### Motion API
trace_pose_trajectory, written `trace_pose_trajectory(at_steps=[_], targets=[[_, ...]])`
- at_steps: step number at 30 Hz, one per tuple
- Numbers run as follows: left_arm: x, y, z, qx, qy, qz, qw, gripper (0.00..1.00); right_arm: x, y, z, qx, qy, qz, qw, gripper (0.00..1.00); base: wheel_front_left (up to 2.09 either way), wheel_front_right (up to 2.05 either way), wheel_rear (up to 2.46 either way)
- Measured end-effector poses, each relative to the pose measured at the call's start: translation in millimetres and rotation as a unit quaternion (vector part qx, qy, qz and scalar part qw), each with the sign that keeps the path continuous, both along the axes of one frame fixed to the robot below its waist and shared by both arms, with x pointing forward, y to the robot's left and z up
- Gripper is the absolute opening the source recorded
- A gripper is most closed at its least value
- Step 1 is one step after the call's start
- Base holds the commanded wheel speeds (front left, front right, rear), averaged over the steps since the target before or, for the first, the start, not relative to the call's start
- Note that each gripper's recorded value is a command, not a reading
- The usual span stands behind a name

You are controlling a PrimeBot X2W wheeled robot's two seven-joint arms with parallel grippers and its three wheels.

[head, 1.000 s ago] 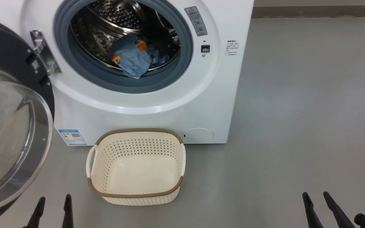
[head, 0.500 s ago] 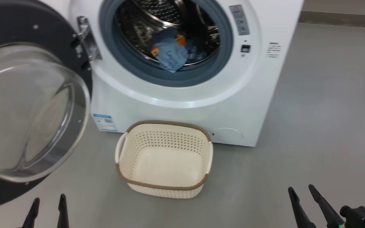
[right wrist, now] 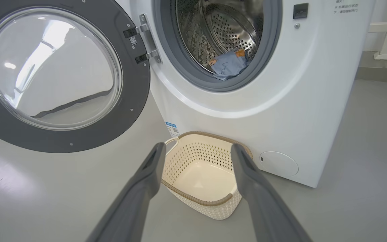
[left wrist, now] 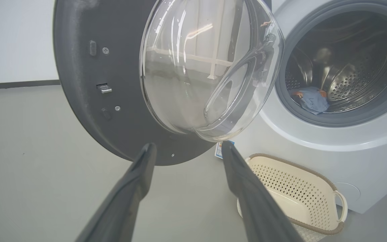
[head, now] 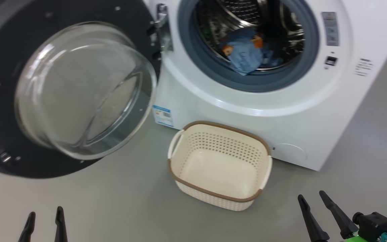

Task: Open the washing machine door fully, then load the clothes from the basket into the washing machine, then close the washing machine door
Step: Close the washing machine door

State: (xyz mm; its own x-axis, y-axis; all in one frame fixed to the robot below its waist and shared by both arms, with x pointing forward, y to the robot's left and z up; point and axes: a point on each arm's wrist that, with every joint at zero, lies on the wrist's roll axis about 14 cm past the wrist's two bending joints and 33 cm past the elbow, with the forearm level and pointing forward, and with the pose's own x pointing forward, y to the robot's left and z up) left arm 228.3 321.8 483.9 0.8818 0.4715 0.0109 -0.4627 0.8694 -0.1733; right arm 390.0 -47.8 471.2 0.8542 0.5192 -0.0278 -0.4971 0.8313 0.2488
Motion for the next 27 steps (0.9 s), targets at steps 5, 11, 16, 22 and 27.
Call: trace_pose_trajectory(at_steps=[5, 11, 16, 22, 27], targets=[[-30, 14, -3, -0.013, -0.001, 0.046, 0.999, 1.00, 2, 32, 1, -0.001, -0.003, 0.048, 0.999, 1.00, 0.00, 0.00, 0.00], [-58, 29, 0, -0.016, -0.003, 0.102, 0.995, 1.00, 7, 69, 6, 0.000, -0.014, 0.104, 0.994, 1.00, 0.00, 0.00, 0.00], [-64, 34, 3, -0.017, -0.006, 0.121, 0.993, 1.00, 10, 78, 0, -0.004, -0.009, 0.122, 0.992, 1.00, 0.00, 0.00, 0.00], [-68, 33, 1, -0.017, 0.002, 0.128, 0.992, 0.92, 13, 81, 0, -0.003, -0.009, 0.126, 0.992, 1.00, 0.00, 0.00, 0.00], [-64, 37, 12, -0.011, -0.015, 0.126, 0.992, 0.00, 13, 80, -2, -0.003, -0.007, 0.125, 0.992, 1.00, 0.00, 0.00, 0.00]])
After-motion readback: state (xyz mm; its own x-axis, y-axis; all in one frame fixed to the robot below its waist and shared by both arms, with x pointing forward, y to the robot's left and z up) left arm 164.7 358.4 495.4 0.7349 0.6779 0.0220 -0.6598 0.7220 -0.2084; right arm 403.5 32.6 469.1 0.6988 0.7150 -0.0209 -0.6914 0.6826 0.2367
